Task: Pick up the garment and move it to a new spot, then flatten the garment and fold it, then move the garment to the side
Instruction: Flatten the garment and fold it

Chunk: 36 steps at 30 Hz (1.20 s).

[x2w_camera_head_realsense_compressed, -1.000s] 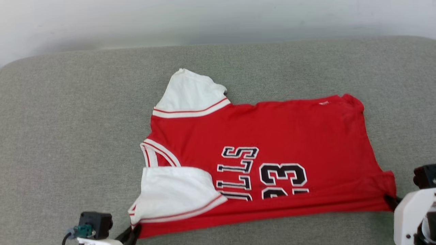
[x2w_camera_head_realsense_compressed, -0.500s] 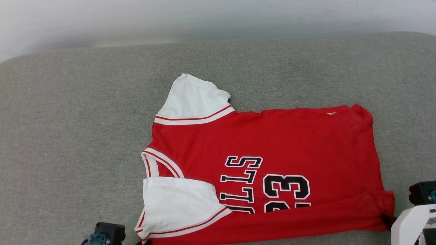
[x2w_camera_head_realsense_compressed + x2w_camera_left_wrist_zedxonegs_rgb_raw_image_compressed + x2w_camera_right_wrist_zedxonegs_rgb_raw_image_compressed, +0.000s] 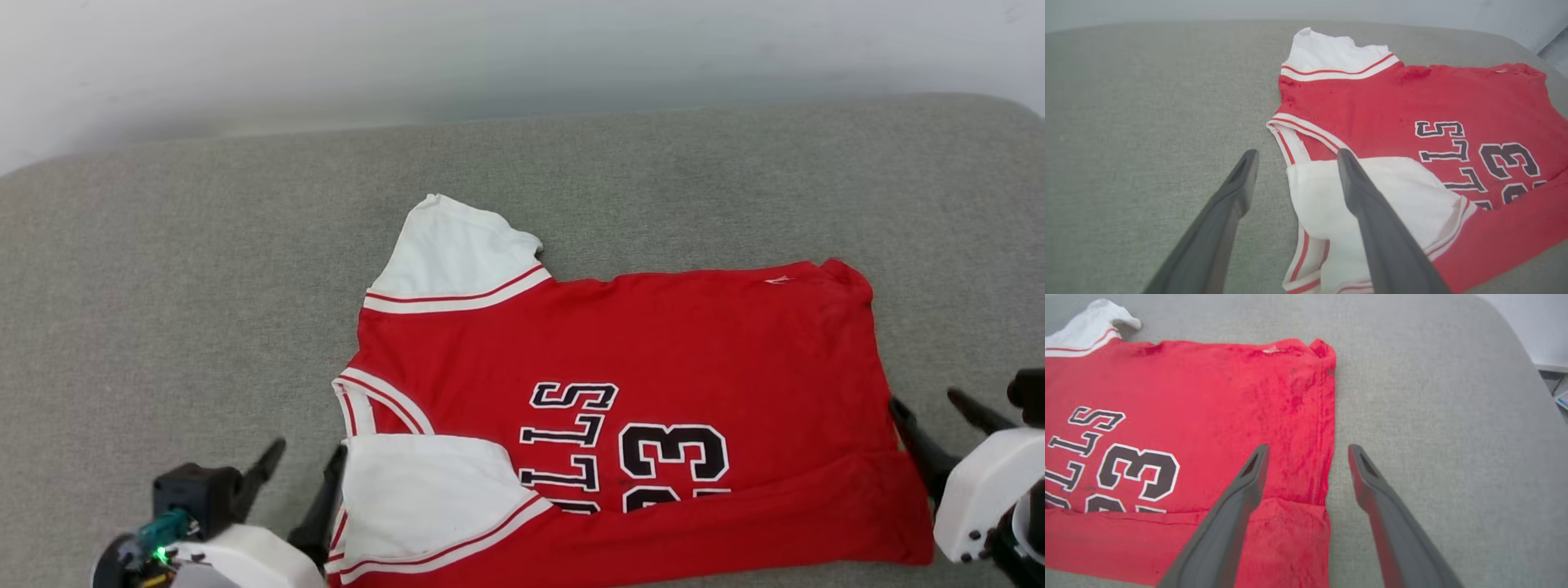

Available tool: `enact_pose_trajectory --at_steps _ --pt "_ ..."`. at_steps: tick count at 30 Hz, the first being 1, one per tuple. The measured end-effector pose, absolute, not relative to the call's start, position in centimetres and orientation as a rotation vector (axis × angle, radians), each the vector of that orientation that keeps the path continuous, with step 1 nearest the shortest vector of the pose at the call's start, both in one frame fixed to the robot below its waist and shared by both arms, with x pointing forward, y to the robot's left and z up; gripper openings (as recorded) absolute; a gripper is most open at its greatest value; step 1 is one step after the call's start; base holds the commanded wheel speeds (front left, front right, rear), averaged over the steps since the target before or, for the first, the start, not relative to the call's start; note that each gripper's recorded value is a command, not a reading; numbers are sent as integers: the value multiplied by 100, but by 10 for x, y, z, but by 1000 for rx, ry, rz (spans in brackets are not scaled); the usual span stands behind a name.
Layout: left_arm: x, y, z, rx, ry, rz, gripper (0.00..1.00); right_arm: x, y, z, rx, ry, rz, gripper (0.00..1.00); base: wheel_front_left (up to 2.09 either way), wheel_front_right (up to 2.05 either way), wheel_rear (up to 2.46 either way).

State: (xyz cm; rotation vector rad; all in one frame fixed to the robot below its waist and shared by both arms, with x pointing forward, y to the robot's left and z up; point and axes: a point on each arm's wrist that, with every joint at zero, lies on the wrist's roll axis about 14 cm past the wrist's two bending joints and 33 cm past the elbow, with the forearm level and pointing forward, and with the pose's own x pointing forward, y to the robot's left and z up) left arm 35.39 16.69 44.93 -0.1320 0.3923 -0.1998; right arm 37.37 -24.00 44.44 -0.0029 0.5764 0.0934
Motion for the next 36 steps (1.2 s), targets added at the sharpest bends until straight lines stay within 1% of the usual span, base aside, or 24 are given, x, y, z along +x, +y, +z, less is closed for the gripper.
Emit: enact_pose_trajectory --at_steps 4,9,13,17,22,27,31,36 --pt "374 167 489 -117 171 -201 100 391 -238 486 -3 363 95 100 0 0 0" --pt "385 162 519 -101 -4 -208 100 397 -237 521 -7 151 84 100 0 0 0" --pt "392 159 536 -99 -83 -195 100 395 -236 535 -3 37 72 100 0 0 0" --pt "399 157 557 -106 -168 -194 100 393 -231 540 8 -30 69 100 0 0 0" --pt "406 148 556 -97 -181 -244 100 392 -232 544 7 -74 60 100 0 0 0" --pt "423 132 552 -60 -169 -345 100 390 -238 549 6 -105 34 100 0 0 0" --pt "451 120 553 -2 -128 -425 100 387 -243 546 11 -106 12 100 0 0 0" --pt "494 110 540 88 10 -510 100 388 -251 533 20 -81 -20 100 0 0 0"
